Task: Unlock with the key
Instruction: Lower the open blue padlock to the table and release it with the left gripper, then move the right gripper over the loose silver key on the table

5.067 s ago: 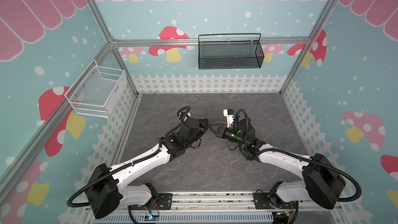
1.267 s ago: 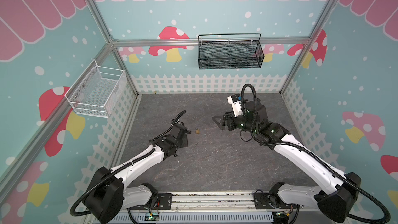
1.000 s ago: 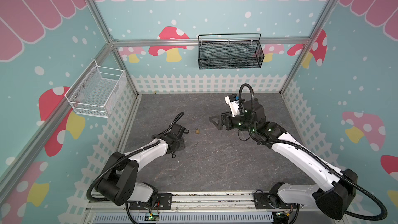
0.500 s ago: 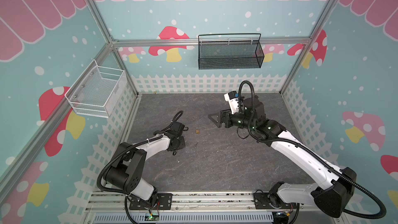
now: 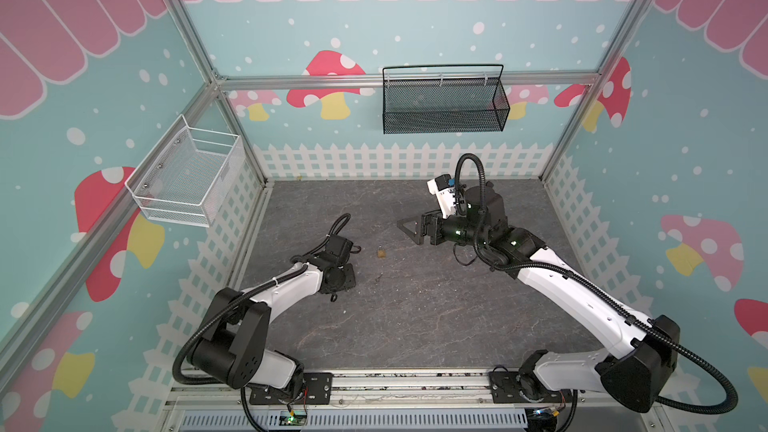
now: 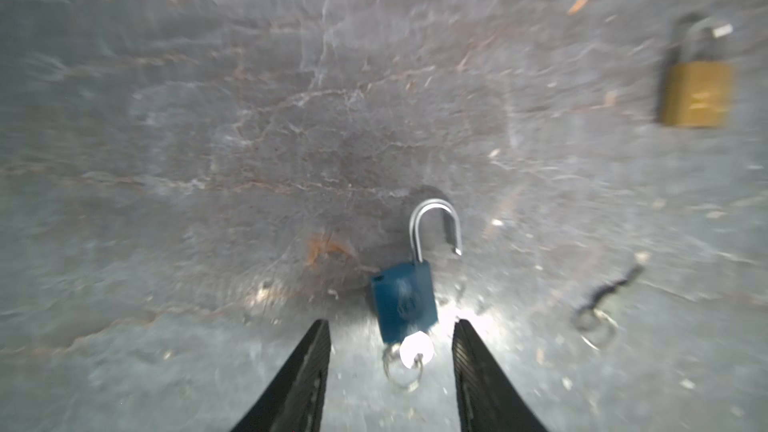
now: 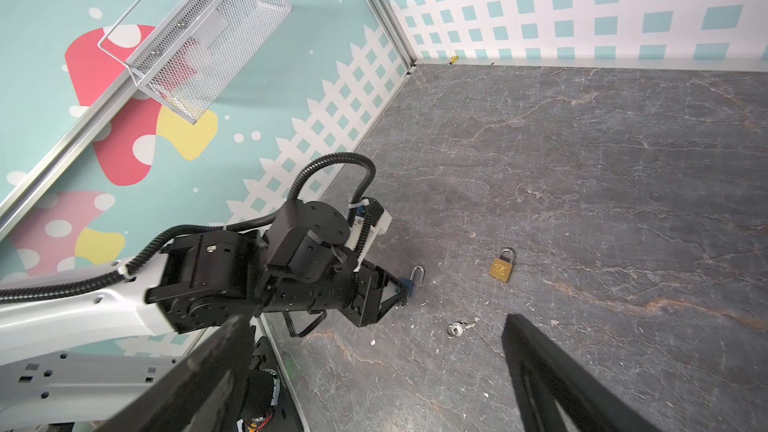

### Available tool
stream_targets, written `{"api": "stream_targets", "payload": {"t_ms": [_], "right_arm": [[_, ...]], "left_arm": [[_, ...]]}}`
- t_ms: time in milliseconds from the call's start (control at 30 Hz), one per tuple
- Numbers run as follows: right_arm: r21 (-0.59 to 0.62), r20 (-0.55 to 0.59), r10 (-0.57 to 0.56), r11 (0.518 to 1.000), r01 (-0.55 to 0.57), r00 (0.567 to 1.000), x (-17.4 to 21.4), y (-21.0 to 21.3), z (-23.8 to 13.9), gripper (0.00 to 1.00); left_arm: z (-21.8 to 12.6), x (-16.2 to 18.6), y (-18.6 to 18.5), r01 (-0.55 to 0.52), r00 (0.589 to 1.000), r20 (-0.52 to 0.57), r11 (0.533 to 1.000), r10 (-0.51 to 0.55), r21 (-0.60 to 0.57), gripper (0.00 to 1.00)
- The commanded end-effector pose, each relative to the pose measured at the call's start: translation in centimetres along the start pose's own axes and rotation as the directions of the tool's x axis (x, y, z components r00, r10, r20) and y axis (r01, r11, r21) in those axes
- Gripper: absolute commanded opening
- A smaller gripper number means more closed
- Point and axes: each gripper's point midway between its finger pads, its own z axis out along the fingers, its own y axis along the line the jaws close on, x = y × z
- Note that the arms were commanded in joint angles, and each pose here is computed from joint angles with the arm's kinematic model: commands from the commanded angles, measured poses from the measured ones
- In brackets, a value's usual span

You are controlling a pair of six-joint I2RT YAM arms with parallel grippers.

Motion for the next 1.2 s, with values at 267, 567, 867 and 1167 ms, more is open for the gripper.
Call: {"api": "stream_targets", "payload": {"t_ms": [267, 567, 867, 1167], "right_arm": [[-0.048, 0.097, -0.04, 0.998, 0.045, 0.995, 2.7, -1.0, 0.4, 0.97], [0.304, -0.147, -0.093, 0.943, 0.134, 0.985, 11.5, -6.6, 6.9, 0.97], [0.488, -0.258, -0.054, 0.855, 0.178, 0.965, 18.6, -9.5, 12.6, 0.97], [0.531, -0.335, -0.047, 0.815, 0.23, 0.941, 21.9, -11.1, 16.0, 0.97]], "left_arm": [[-8.5, -2.6, -2.3, 0.073, 0.964, 0.225, 0.957, -0.14, 0.282, 0.52], [-11.6, -2.7, -2.0, 0.04, 0.944, 0.297, 0.942, -0.145, 0.332, 0.53], [-11.8, -2.0, -1.4, 0.05, 0.931, 0.319, 0.93, -0.175, 0.364, 0.54], [-12.0, -2.1, -0.7, 0.071, 0.919, 0.341, 0.935, -0.196, 0.347, 0.54]]}}
